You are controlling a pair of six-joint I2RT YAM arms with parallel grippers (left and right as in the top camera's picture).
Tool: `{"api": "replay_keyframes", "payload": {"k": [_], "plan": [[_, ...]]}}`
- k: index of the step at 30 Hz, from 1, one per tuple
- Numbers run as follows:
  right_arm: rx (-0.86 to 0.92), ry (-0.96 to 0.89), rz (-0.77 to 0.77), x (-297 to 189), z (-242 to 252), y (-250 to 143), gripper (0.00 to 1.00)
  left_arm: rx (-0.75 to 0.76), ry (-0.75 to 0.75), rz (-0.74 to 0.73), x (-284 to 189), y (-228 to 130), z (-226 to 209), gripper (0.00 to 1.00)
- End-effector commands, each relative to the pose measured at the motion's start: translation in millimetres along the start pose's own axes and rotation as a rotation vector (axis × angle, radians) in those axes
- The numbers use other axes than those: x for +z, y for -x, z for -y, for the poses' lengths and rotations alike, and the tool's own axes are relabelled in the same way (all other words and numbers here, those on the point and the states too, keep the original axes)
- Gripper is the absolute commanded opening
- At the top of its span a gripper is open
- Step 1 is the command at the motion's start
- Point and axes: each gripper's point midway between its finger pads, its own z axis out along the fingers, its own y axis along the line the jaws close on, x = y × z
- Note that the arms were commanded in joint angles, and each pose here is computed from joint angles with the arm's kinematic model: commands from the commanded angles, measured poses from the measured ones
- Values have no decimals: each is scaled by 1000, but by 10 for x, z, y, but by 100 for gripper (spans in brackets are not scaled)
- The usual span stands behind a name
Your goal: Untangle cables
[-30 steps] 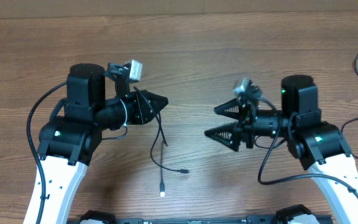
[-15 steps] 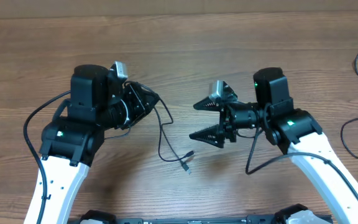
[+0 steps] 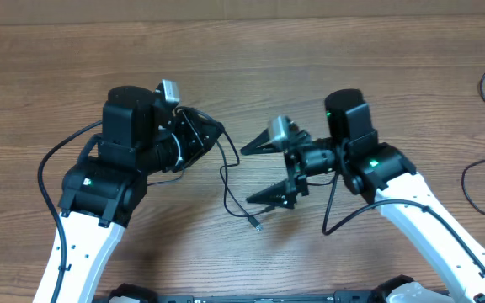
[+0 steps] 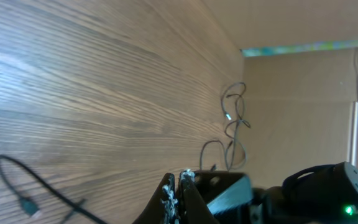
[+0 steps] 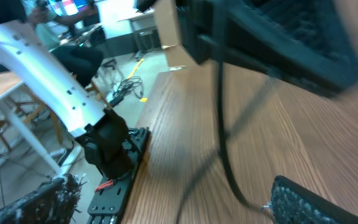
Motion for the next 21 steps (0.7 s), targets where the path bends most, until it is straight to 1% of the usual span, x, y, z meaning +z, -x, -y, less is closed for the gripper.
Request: {"api": "replay_keyframes", "payload": {"k": [1, 5, 13, 14, 15, 16, 17, 18, 21], "plan": [[-33, 31, 2, 91, -72, 18, 100, 13, -52, 4, -39, -40, 221, 4], [-49, -22, -23, 134, 10, -8, 100, 17, -81, 0, -34, -70, 319, 4], [-48, -23, -23, 135, 12, -10, 99, 35, -153, 14, -30, -74, 540, 4], [-49, -23, -23, 135, 12, -10, 89, 39, -156, 18, -27, -74, 553, 4], [-49, -23, -23, 135, 12, -10, 60, 42, -158, 21, -27, -72, 561, 4], [-49, -23, -23, 135, 12, -11, 27, 42, -157, 22, -25, -73, 560, 4], [-47, -23, -24, 135, 12, -12, 9, 42, -155, 22, -23, -76, 556, 4], [-47, -23, -24, 134, 13, -12, 4, 42, -154, 21, -23, -76, 554, 4], [-45, -34, -29, 133, 30, -23, 4, 44, -151, 20, -21, -81, 547, 4]]}}
